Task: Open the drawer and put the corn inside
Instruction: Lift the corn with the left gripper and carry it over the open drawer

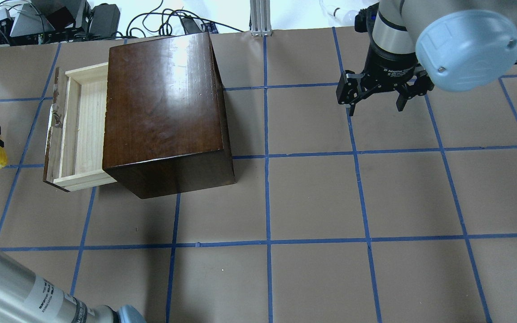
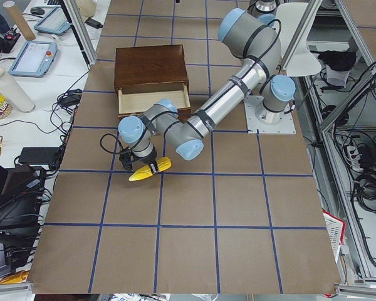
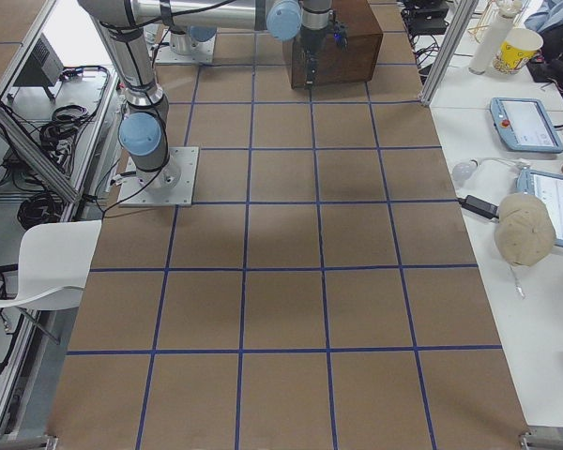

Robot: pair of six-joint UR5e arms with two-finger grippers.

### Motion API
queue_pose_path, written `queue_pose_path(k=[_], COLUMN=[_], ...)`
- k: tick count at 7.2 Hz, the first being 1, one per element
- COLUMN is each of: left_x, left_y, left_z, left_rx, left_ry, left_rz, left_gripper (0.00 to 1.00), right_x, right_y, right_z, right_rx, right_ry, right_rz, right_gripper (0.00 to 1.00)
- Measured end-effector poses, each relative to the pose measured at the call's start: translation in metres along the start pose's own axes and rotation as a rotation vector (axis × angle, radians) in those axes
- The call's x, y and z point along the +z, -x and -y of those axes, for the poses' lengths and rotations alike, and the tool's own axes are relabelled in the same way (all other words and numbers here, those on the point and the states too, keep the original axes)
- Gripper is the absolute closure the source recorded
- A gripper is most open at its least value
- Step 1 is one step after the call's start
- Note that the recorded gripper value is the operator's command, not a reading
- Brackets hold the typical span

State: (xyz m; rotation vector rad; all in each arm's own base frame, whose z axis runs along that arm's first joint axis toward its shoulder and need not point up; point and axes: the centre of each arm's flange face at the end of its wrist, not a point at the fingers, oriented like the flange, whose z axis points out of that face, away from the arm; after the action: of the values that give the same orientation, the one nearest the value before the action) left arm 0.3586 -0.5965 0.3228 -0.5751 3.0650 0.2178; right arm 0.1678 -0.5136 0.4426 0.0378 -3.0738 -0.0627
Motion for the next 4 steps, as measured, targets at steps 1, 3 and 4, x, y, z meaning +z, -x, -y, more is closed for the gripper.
queue_pose_path(k=[1,3,4], left_x=[-0.040,-0.109,-0.133], left_y=[-0.007,-0.050,-0.084], left_z=[-0.012,-0.035,-0.048], left_rx=[0.044,0.134,0.186], left_ry=[0.003,0.003,0.007], left_rz=[-0.002,0.002,0.005], left_gripper=[1.00,1.00,1.00], right_x=[0.000,0.000,0.000], right_y=[0.000,0.000,0.000], right_z=[0.000,0.000,0.000], right_rx=[0.000,0.000,0.000], right_ry=[0.000,0.000,0.000], right_rz=[0.001,0.002,0.003], right_gripper=[0.00,0.00,0.00])
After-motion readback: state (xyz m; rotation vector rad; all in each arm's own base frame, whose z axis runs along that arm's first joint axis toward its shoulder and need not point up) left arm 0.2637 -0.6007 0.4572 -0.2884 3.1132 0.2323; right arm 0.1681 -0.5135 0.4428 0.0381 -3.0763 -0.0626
